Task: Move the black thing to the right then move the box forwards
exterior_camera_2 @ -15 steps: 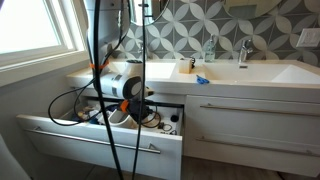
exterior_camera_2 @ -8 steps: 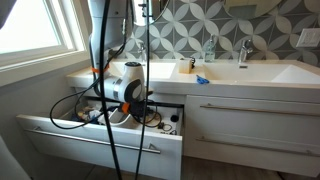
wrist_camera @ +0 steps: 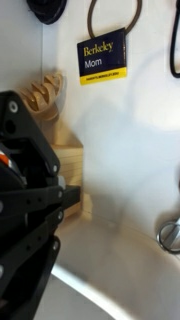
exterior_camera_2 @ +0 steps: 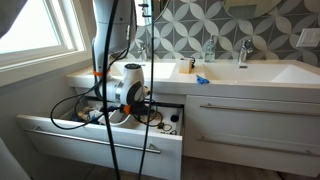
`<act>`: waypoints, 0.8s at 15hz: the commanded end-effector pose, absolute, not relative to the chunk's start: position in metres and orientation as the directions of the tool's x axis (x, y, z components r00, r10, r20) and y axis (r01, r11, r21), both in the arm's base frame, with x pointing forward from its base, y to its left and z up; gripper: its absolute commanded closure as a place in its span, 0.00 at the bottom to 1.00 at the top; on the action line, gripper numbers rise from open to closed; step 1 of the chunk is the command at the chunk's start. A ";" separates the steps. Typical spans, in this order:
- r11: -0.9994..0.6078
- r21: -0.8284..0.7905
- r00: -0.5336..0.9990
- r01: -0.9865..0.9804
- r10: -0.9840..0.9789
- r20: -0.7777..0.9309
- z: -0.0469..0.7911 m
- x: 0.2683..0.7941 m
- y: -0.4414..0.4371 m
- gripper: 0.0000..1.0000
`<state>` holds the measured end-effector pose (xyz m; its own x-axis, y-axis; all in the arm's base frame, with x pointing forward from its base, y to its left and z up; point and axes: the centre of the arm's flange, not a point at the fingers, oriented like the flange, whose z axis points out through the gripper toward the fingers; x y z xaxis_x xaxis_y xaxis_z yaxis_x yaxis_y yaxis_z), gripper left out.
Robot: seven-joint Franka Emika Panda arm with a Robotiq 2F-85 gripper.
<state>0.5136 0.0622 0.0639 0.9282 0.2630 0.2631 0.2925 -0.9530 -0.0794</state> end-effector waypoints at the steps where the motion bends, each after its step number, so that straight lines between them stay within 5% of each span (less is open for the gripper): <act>1: -0.939 -0.082 0.911 0.333 0.298 0.286 0.058 0.518 0.060 1.00; 12: -0.967 -0.042 0.960 0.253 0.245 0.136 0.082 0.498 0.028 1.00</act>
